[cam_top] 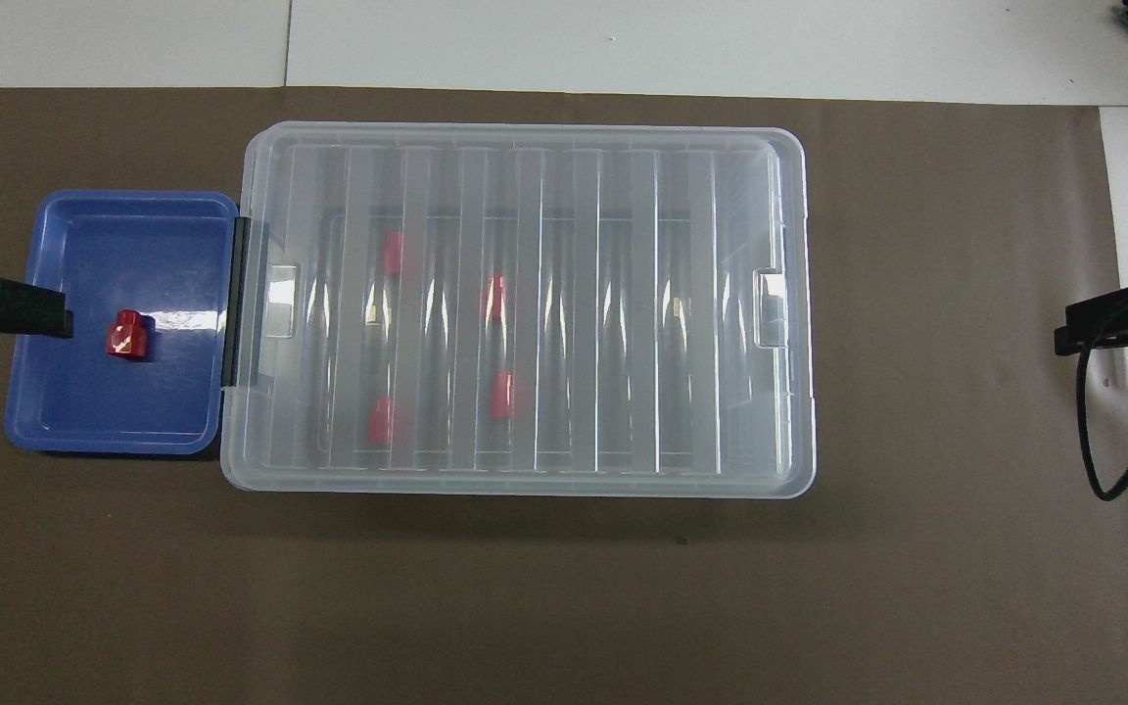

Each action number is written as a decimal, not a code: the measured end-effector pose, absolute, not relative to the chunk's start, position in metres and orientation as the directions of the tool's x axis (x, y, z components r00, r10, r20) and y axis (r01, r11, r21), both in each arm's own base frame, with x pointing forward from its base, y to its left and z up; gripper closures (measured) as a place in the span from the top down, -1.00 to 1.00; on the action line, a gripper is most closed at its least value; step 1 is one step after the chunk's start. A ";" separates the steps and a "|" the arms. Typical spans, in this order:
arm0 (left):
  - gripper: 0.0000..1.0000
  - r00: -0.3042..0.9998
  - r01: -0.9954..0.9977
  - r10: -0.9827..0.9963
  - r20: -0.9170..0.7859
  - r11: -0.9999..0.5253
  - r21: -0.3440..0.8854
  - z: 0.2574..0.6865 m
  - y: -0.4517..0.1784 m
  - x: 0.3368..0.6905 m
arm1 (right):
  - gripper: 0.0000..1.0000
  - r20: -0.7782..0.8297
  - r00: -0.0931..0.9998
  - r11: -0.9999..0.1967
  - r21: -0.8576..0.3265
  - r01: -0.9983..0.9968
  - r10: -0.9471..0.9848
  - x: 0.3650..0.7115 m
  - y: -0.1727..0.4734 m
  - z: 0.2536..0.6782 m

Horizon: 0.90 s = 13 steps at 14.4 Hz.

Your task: Place red block in blue tray from box

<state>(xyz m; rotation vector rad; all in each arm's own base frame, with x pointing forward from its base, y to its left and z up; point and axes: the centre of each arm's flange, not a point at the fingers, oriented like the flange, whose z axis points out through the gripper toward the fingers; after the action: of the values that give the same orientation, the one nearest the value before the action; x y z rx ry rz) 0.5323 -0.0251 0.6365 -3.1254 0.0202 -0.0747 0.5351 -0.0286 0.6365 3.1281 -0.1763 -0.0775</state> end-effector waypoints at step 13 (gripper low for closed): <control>1.00 0.998 -0.021 -0.022 0.054 -1.000 -0.015 0.637 -0.030 0.533 | 1.00 0.008 0.995 -0.995 0.007 -0.102 -0.102 0.545 -0.024 0.629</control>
<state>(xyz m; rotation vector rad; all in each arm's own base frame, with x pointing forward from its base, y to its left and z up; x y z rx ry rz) 0.5328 -0.0295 0.6371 -3.1256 0.0334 -0.0852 0.5450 -0.0237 0.6291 3.1300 -0.1595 0.0121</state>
